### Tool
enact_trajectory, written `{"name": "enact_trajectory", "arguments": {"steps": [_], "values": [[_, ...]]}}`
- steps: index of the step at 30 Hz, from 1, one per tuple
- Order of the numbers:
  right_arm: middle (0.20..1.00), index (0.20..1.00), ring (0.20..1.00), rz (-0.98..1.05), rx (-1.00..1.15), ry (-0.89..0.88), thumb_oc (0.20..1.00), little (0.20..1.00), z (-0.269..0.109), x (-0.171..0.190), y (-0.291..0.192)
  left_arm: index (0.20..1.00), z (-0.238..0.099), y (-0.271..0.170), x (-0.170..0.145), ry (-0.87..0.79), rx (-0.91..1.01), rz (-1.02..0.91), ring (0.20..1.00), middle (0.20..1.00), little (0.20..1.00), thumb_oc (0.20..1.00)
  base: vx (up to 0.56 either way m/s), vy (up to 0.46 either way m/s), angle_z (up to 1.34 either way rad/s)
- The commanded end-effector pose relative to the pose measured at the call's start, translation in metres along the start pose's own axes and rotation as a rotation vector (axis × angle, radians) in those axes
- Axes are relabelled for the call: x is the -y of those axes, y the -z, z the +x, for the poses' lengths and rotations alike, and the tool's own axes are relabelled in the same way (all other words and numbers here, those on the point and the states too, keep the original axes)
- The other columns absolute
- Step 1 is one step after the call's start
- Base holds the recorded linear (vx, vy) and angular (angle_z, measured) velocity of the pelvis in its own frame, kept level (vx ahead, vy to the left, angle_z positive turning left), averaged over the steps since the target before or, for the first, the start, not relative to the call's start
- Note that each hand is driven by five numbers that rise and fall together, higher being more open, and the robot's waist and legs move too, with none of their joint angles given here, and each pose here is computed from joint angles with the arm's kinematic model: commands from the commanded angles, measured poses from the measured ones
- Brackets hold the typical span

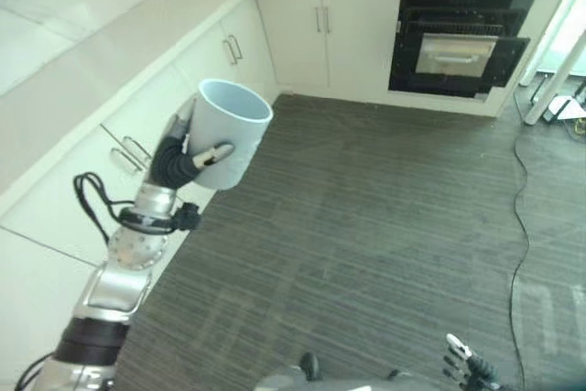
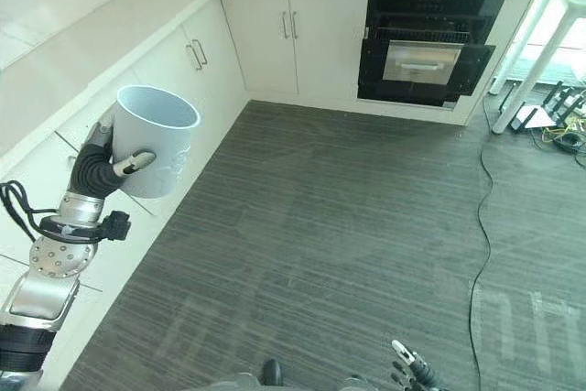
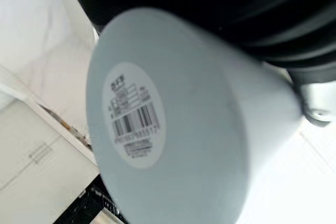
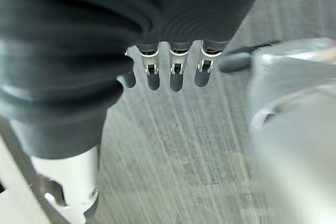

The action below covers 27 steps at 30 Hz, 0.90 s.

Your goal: Place the dishes in the dishwasher.

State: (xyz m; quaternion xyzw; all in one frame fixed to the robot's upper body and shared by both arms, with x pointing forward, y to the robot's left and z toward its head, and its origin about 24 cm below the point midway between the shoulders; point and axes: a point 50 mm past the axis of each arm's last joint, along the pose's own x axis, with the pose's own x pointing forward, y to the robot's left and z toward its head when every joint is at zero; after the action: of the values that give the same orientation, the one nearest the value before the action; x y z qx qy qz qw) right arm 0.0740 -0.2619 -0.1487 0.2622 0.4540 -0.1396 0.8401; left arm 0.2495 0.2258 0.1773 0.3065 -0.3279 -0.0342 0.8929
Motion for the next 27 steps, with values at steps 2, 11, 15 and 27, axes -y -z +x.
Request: {"name": "enact_trajectory", "arguments": {"steps": [2,11,15,27], "values": [[1.0,1.0,1.0,-0.037,0.019,-0.105,1.0,1.0,0.006,-0.016,-0.002,0.2,0.02,-0.024,-0.002,-0.01,0.165,0.032,0.2,0.2,0.2,0.2,-0.02,0.036,-0.17],[1.0,1.0,1.0,-0.066,0.024,-0.106,1.0,1.0,0.006,-0.015,-0.004,0.2,0.033,-0.037,0.007,0.063,0.239,-0.012,0.2,0.2,0.2,0.2,-0.02,-0.023,-0.15],[1.0,1.0,1.0,-0.07,0.07,-0.1,1.0,1.0,0.005,-0.014,-0.011,0.2,0.046,-0.046,0.015,0.125,0.306,-0.05,0.2,0.2,0.2,0.2,0.0,0.014,-0.6],[1.0,1.0,1.0,-0.149,-0.042,0.006,1.0,1.0,-0.009,0.012,0.011,0.2,0.057,-0.044,0.029,0.102,0.275,-0.029,0.2,0.2,0.2,0.2,0.01,-0.069,-0.83]]}}
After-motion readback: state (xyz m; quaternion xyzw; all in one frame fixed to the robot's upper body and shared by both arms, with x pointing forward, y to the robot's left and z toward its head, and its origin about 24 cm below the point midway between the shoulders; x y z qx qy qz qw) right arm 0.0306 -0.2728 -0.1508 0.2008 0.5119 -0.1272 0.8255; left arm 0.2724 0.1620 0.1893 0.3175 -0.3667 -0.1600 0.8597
